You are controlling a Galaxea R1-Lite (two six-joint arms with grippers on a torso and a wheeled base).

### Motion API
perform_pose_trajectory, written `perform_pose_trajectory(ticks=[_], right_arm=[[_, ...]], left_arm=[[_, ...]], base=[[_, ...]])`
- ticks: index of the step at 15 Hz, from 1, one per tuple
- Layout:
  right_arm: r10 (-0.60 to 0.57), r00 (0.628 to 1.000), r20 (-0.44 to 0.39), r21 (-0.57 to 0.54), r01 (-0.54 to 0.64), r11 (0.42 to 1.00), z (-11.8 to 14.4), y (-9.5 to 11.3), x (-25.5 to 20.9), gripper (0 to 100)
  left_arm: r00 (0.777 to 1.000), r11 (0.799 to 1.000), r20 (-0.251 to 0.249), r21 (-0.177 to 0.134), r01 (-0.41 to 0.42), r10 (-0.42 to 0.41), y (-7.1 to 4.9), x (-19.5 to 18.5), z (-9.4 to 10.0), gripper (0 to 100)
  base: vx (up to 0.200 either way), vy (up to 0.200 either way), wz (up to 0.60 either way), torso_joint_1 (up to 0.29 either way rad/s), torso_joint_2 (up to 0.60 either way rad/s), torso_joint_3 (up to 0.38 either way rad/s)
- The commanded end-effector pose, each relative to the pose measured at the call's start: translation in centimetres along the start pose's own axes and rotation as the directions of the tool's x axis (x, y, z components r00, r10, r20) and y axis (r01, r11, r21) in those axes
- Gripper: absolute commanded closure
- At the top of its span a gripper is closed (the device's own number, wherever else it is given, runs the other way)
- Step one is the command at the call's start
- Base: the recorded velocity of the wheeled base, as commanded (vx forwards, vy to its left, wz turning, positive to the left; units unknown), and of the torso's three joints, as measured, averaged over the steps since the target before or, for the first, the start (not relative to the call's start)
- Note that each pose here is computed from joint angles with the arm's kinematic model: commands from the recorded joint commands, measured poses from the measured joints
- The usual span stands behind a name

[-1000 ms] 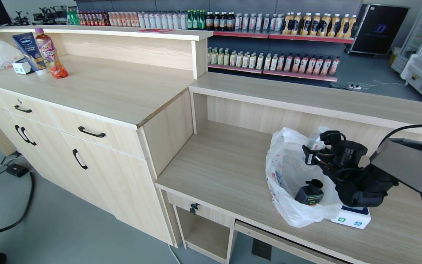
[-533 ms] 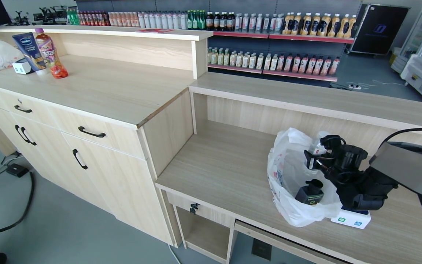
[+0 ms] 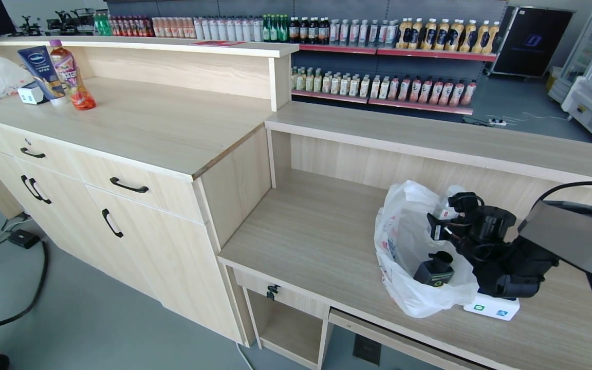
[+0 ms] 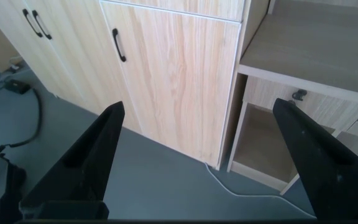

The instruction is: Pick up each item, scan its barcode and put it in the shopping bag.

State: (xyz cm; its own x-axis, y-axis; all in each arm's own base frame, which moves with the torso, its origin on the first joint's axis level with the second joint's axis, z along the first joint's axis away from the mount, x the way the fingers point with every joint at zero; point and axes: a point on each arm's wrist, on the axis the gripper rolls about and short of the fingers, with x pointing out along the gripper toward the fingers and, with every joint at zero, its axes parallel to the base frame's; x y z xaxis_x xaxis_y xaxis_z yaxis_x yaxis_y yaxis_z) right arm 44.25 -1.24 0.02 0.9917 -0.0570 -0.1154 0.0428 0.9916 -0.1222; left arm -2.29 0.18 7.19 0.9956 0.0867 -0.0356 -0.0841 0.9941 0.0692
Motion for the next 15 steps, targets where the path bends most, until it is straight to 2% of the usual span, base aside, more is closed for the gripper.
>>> perform_pose_trajectory(ticks=[1,5,8,15], right_arm=[[0.002,1.000,-0.016,-0.002,-0.002,1.000,-0.5,0.1,0.0,0],[0.001,1.000,-0.008,-0.002,-0.002,1.000,-0.2,0.0,0.0,0],[0.088,0.995,0.053,-0.003,-0.088,0.996,2.4,0.1,-0.5,0],[0.184,0.974,0.131,-0.020,-0.183,0.983,7.8,-0.2,-2.1,0]], left_arm=[[1.000,1.000,0.000,0.000,-0.001,0.001,0.0,0.0,0.0,0],[1.000,1.000,0.000,0.000,-0.001,0.001,0.0,0.0,0.0,0],[1.000,1.000,0.000,0.000,-0.001,0.001,0.0,0.0,0.0,0],[1.000,1.000,0.000,0.000,-0.001,0.001,0.0,0.0,0.0,0]], base=[[0.000,0.000,0.00,0.000,0.00,0.000],[0.000,0.000,0.00,0.000,0.00,0.000],[0.000,0.000,0.00,0.000,0.00,0.000],[0.000,0.000,0.00,0.000,0.00,0.000]])
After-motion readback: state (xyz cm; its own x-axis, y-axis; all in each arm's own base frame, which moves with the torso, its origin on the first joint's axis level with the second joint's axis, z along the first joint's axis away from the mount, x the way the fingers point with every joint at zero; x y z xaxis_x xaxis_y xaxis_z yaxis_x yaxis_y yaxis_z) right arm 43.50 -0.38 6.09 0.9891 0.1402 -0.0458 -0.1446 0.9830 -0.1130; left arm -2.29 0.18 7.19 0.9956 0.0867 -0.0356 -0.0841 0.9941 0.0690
